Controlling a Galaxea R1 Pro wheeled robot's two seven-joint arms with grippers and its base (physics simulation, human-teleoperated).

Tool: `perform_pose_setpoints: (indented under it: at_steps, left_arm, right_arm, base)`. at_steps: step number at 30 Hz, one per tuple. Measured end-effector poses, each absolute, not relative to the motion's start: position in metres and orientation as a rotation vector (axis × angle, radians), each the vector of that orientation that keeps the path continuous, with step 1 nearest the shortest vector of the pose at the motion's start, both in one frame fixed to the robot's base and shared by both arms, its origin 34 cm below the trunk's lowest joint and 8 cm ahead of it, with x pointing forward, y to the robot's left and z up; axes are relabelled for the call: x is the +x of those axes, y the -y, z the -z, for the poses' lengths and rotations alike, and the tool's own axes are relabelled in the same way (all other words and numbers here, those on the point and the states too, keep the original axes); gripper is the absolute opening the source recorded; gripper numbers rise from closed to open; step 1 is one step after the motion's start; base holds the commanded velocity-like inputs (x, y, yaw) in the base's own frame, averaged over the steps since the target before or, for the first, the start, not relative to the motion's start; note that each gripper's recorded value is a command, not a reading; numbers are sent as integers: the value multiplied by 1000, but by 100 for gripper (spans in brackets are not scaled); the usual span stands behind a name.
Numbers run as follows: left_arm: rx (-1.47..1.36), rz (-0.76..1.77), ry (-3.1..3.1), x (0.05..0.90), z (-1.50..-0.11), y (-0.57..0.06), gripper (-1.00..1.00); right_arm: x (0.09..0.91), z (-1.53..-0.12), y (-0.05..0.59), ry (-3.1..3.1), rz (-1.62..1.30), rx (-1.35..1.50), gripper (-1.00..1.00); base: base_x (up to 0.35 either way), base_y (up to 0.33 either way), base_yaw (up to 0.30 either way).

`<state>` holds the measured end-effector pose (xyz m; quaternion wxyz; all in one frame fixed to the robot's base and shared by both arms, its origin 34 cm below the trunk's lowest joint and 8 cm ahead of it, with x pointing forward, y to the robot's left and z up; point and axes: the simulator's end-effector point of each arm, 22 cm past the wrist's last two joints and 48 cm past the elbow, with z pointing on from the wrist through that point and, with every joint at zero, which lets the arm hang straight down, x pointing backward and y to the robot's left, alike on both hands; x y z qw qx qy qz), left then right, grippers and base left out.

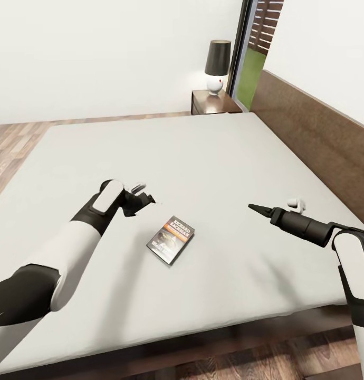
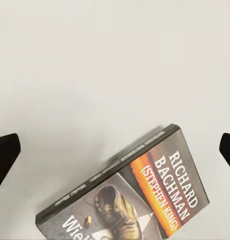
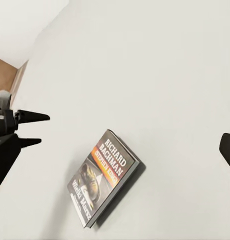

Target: In the bedroom, move the book from the bed onto either nightstand, and place the two sandals side by side next to the bed.

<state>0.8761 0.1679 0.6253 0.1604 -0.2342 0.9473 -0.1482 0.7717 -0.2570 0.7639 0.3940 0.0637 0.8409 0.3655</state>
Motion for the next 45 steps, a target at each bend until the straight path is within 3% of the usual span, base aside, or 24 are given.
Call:
perform_pose_setpoints:
  at_steps: [27,45]
  left_arm:
    - [-599,611,-2655,848,-607,-136,100]
    - [-612,569,-2755,851,-608,-137,100]
  right_arm:
    - [772,-764,257,-2133,-927,162,100]
    - [768,-762,260,-2163,-921,152,100]
  base:
    - [0,0,0]
    - [0,0,0]
